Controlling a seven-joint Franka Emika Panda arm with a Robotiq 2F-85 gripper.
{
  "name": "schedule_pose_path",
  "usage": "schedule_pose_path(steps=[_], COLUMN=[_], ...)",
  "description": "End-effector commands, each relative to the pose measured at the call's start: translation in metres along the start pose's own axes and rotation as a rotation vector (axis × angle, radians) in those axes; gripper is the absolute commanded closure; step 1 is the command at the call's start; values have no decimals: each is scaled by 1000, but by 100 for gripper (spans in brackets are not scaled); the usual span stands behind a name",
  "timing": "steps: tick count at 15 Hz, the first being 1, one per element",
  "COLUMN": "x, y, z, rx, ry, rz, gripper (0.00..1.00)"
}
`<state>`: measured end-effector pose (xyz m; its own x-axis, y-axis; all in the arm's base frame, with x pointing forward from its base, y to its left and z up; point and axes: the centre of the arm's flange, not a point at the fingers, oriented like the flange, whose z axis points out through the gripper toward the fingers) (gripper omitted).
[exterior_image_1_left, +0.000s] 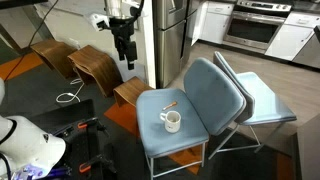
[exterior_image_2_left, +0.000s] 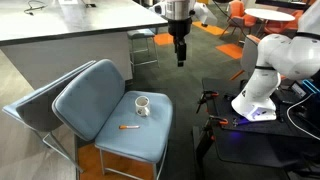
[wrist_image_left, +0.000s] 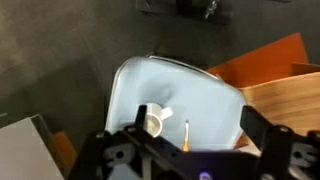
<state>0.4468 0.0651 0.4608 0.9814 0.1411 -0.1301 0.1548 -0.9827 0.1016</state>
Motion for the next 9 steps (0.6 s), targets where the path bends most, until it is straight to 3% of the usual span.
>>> schedule_pose_path(steps=[1, 9], x=[0, 6], y=[0, 0], z=[0, 0], rx=[0, 5], ry=[1, 0], rz=[0, -3], gripper=[0, 0])
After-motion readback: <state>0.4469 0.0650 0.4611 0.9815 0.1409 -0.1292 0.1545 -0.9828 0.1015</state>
